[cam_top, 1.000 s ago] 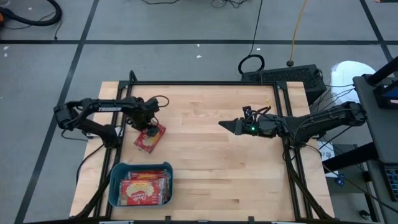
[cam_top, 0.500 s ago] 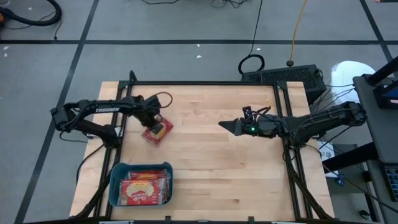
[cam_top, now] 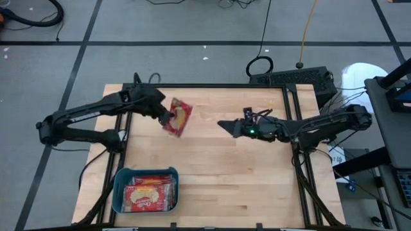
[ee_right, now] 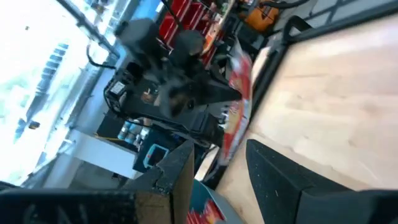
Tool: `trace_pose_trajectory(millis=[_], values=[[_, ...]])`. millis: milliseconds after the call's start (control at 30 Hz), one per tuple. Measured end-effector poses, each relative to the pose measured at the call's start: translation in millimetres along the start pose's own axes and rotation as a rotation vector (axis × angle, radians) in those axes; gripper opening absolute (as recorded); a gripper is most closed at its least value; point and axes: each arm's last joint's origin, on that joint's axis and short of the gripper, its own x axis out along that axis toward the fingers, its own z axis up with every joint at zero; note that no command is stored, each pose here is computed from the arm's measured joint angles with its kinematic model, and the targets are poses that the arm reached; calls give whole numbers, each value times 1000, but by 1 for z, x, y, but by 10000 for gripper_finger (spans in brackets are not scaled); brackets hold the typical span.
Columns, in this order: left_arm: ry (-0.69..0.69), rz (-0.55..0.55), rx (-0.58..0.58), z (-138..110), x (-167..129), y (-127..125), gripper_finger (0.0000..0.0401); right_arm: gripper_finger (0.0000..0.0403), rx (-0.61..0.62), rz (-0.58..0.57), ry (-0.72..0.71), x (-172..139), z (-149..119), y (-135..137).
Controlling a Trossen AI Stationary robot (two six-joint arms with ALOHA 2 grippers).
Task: Sort popcorn bags into baskets
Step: Put the popcorn sachet into the bin
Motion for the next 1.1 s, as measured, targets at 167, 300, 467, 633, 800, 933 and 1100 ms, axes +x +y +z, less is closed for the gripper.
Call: trace_pose_trajectory(millis=[167, 300, 467, 633, 800, 933, 1100], values=[[-175, -83, -70, 16, -26, -37, 12, 141, -45, -62, 28, 37, 6, 39], [-275, -83, -116, 21, -43, -64, 12, 141, -22, -171, 149, 63, 16, 54], [-365, -58, -182, 20, -50, -90, 12, 156, -86, -73, 152, 72, 38, 74], [-408, -46, -228, 14, -45, -107, 12, 195, -7, -24, 112, 76, 54, 74], [-390, -48, -262, 7, -31, -118, 12, 216, 12, 2, 155, 77, 62, 71], [-375, -65, -257, 5, -18, -127, 12, 202, -25, -6, 170, 78, 62, 69], [-394, -109, -279, 7, -11, -134, 20, 125, -34, -61, 204, 77, 59, 63]])
